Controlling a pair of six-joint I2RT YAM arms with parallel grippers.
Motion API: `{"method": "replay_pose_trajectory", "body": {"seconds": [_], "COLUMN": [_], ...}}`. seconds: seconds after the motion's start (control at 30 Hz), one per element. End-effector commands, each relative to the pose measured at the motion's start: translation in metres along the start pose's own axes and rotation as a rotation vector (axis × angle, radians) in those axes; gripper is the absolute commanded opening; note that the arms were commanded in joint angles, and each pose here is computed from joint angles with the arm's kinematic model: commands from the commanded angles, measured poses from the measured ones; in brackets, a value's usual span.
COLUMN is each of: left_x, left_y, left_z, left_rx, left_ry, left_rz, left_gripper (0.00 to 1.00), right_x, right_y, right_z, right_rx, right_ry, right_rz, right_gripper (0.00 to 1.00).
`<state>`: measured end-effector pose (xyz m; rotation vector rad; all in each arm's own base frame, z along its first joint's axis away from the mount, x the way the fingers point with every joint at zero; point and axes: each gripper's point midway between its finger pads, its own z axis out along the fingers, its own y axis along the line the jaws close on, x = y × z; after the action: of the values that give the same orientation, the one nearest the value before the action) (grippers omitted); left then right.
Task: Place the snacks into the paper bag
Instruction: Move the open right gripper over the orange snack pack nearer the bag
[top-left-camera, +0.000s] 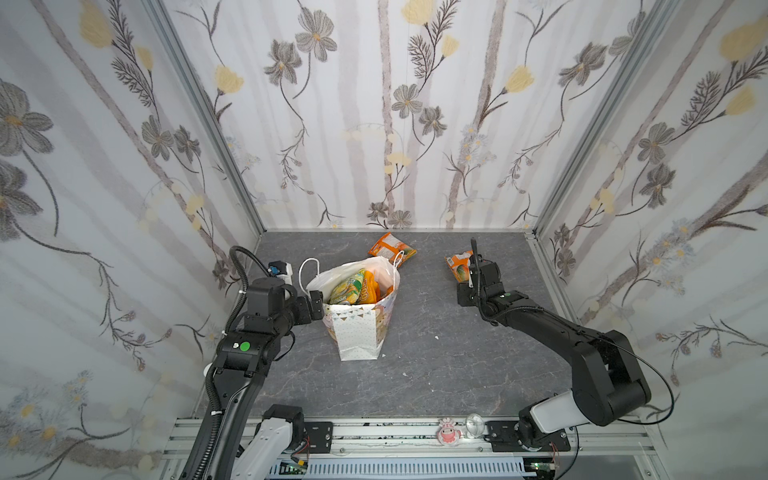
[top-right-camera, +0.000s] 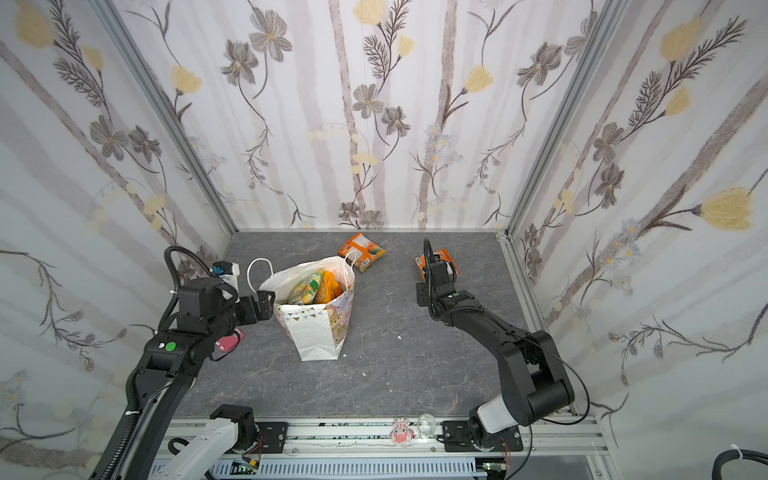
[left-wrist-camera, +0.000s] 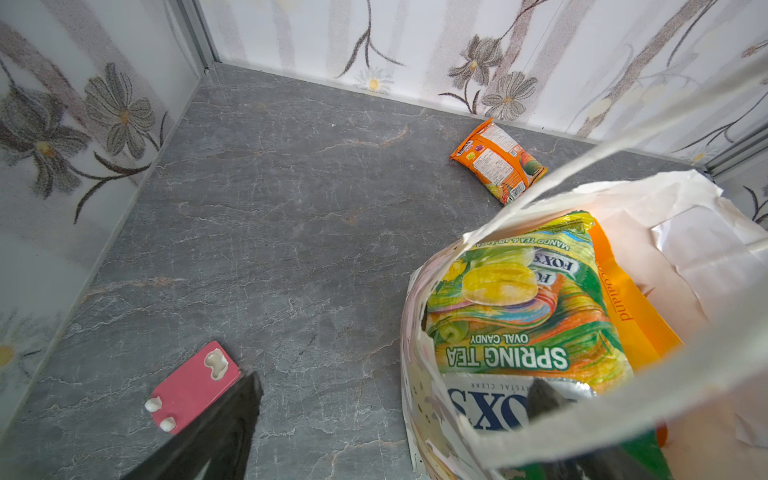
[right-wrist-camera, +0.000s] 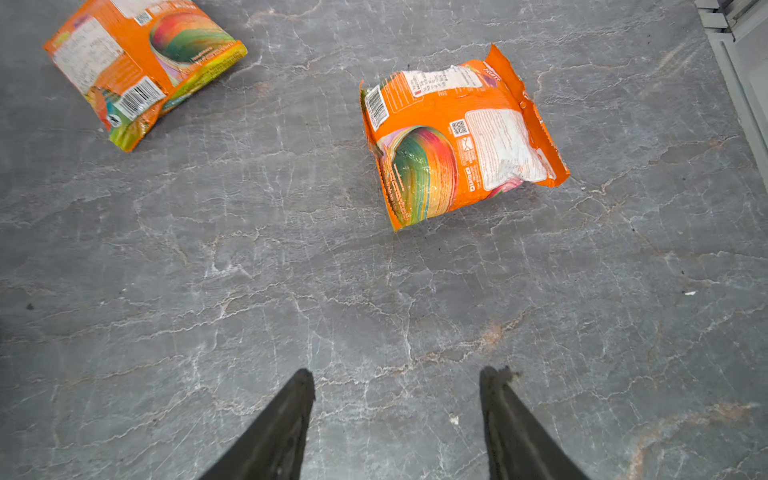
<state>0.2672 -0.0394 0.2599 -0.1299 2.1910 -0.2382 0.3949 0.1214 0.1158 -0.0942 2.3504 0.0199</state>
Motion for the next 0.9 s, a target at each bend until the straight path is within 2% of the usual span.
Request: {"method": "replay_pose_trajectory", "body": {"seconds": [0.0,0.3,0.87], "left_x": [-0.006,-0.005,-0.004], "left_y": [0.001,-0.001,-0.001], "left_z": [-0.002,-0.001,0.001], "left_rx": [-0.007,0.004,0.002], "left_ry": [-0.027,-0.019,-0.011], "left_rz": [0.005,0.009,0.008], "left_gripper": [1.0,1.0,1.0], "right_x": [0.001,0.009,0.006], "right_y": [-0.001,-0.002,-0.004], "right_z": [0.01,0.05,0.07], "right_rx": [0.033,0.101,0.148], "right_ry": [0.04,0.15,0.156], "right_rz": [-0.079,-0.168,-0.202], "right_gripper": [0.66,0.7,0.73]}}
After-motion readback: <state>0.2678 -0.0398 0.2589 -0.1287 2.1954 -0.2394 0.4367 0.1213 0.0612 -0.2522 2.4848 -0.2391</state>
